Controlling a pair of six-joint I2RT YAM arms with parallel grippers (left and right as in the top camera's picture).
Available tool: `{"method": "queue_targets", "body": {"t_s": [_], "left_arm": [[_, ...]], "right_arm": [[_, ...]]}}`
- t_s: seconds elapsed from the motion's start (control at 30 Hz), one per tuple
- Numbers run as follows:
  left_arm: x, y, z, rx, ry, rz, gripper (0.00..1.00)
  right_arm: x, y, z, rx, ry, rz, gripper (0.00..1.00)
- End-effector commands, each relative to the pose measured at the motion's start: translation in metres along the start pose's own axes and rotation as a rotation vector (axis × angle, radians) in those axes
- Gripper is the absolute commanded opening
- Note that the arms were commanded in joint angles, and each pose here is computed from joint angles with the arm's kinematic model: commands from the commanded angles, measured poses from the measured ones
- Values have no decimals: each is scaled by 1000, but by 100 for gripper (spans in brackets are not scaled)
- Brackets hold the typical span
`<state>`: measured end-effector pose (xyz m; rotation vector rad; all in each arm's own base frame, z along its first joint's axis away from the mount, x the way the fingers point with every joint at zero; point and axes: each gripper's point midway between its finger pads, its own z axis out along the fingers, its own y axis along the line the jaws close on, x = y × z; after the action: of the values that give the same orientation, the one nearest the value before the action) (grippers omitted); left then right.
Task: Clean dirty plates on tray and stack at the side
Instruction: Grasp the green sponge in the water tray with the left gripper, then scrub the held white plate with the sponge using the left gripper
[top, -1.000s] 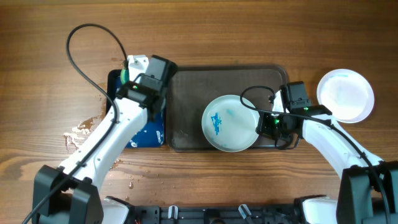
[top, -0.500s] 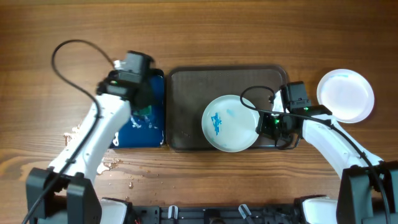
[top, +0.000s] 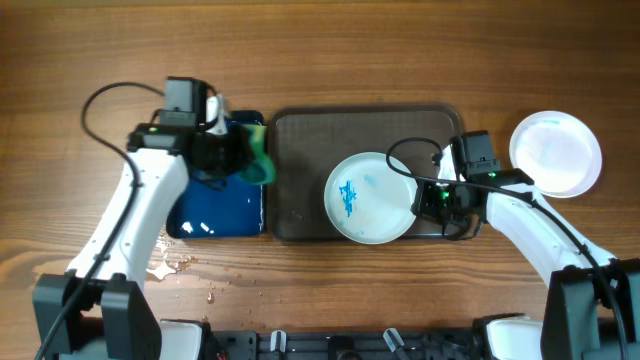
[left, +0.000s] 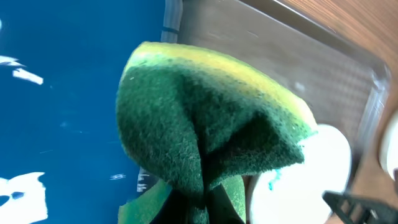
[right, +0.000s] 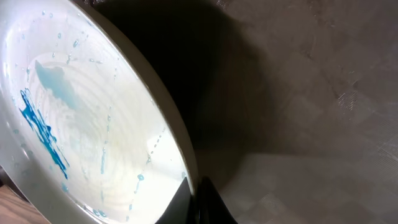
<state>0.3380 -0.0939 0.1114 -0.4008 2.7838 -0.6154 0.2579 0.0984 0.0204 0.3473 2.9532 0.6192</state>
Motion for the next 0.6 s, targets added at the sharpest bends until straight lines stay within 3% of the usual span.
{"method": "queue_targets", "body": {"t_s": [0.0,0.13,0.27,0.57], "left_arm": [[29,-58,16,119,70,162,4],[69,-107,56,197,168,274,4],[96,-123,92,199,231,292,4],[99,-125,106,199,238,300,4]], "right_arm": [[-5,11,-2,-41,-1,-35,5],[-7,16,-2,-62,-8,-71,5],[-15,15,-1,-56,-37,12,5],[-4,26,56,-46,49,-9,4]]}}
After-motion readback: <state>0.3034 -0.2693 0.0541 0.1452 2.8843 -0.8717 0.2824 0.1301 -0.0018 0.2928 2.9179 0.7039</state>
